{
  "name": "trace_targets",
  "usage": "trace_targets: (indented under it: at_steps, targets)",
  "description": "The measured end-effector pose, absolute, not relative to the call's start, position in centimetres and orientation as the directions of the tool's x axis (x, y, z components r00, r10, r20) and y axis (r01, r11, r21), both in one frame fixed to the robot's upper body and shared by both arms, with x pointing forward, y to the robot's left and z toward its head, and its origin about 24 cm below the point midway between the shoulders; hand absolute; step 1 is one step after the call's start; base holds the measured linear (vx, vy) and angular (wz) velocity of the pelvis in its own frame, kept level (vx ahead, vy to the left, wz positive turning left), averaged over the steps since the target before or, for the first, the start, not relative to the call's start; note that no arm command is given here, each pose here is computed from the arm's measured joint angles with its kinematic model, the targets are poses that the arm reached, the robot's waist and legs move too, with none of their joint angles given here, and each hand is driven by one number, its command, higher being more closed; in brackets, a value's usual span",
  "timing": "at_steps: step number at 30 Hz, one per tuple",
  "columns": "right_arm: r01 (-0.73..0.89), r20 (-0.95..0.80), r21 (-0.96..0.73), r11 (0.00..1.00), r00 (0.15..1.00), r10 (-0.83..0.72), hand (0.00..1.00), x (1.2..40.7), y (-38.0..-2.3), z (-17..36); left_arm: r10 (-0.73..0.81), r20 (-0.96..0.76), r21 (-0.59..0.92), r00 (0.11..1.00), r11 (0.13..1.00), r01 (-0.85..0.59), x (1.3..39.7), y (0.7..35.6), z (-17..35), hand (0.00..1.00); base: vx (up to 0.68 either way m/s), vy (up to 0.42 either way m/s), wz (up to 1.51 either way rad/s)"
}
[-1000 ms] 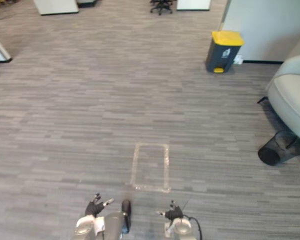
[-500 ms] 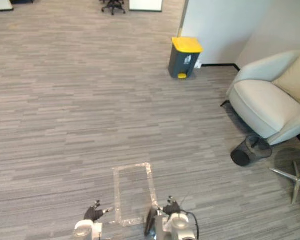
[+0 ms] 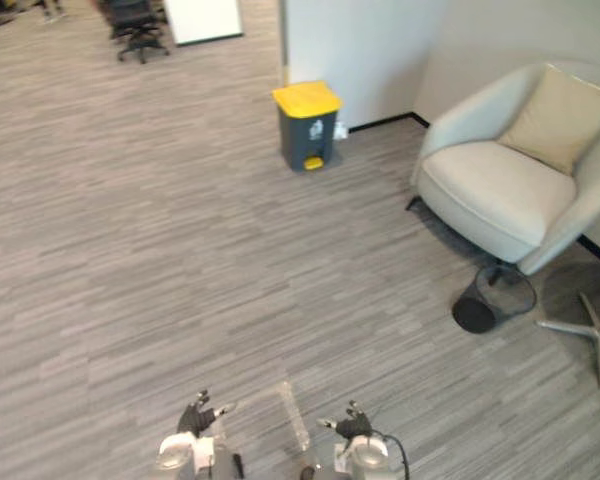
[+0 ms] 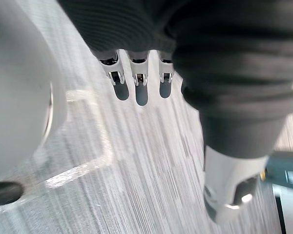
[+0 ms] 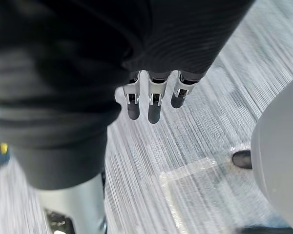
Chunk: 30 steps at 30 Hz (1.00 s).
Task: Organize the slippers on the shoe rack
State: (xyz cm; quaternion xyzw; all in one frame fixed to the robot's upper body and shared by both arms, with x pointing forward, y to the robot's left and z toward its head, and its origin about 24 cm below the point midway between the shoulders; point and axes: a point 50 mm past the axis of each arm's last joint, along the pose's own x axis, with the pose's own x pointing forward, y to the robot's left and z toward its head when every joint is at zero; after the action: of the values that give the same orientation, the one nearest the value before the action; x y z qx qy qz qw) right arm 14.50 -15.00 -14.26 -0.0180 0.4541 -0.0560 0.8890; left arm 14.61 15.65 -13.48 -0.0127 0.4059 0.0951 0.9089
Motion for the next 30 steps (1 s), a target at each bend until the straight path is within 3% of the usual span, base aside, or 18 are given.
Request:
trace_targets:
  at_steps: [6, 14, 30]
  targets:
    - [0.07, -0.835, -0.06, 0.996, 0.542, -0.089, 0.0, 12.6, -14.3, -14.9, 0.206, -0.76, 0.094, 0.616, 0.973, -0.209, 13.4, 17.2, -14.0, 0.0, 0.25, 0.32, -1.08]
    - [0.046, -0.844, -0.058, 0.997, 0.531, -0.074, 0.0, 13.4, -14.1, -15.2, 0.194, -0.799, 0.114, 0.569, 0.978, -0.174, 12.7, 17.4, -14.8, 0.0, 0.11, 0.109, -1.19]
    - [0.105, -0.842, -0.179, 0.978, 0.498, -0.207, 0.0, 12.9, -19.3, -15.2, 0.172, -0.793, 0.11, 0.585, 0.984, -0.141, 13.2, 17.0, -14.7, 0.0, 0.08, -0.021, -0.6]
